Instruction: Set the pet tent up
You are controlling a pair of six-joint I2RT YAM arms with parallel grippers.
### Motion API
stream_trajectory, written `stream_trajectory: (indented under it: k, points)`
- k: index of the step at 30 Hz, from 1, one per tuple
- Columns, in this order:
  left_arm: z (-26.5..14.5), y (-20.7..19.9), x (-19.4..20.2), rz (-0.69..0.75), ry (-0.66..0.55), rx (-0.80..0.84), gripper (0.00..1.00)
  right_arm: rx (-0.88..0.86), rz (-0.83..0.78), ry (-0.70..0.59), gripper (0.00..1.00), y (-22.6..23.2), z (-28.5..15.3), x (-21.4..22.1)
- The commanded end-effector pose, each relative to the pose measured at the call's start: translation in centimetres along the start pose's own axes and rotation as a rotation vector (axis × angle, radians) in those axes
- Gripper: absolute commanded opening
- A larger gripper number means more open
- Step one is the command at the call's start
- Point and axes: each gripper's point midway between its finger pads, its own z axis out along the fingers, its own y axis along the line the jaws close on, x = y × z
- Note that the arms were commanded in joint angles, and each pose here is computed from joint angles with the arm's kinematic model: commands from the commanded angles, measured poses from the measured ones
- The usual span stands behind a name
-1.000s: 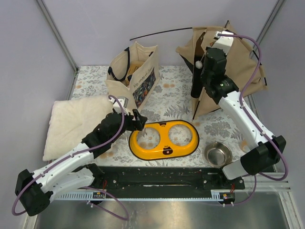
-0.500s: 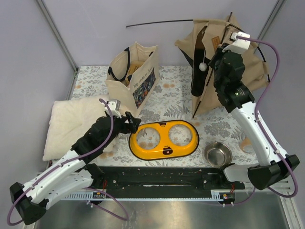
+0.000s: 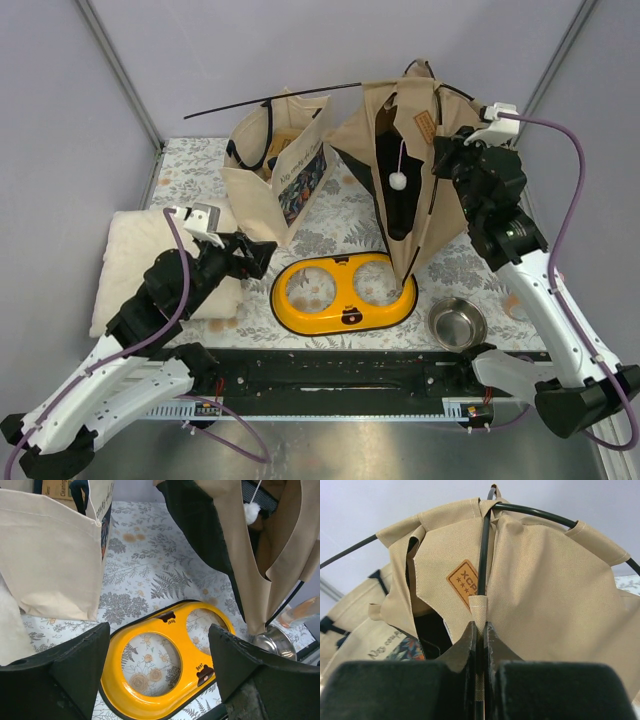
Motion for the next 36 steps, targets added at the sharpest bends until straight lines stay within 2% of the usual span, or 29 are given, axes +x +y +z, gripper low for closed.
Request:
stream_trajectory:
  k: [1,6,12,15,21,24,28,31,36]
  points:
    - [-1.4,-0.4,-2.3,0.008,-0.048,0.013,0.82,-0.143,0.082,-0.179,0.00,2.5,-2.8,-6.4]
    - [-2.8,-2.4,-4.7,0.014,-0.083,0.107,0.83,-0.257,-0.021,-0.115,0.00,4.1,-2.5,-3.9]
    - [-3.9,-5.7,-6.4,0.040,-0.057,0.258,0.83,-0.462,-0.142,-0.061,0.00,6.4,-1.8,0.1]
    - [-3.6,-5.9,-6.4,0.043,-0.037,0.257,0.83,-0.513,-0.170,-0.015,0.00,6.2,-1.0,1.8]
    - [-2.2,-4.6,-6.3,0.036,-0.026,0.165,0.84,-0.611,-0.088,0.095,0.00,4.9,-0.5,4.5]
    - [-0.5,-3.8,-7.2,0.039,-0.044,0.083,0.84,-0.610,-0.077,0.109,0.00,4.4,-0.8,5.6]
    - [2.6,-5.4,-9.8,0.078,-0.047,0.074,0.85,-0.648,-0.067,0.126,0.00,4.6,-1.3,6.5]
    - [5.6,-7.1,-10.7,0.129,-0.001,0.098,0.85,-0.667,-0.077,0.140,0.00,4.6,-1.5,7.2]
    - [11.8,-7.0,-11.1,0.193,0.084,0.058,0.86,-0.692,-0.104,0.161,0.00,3.9,-1.8,8.2]
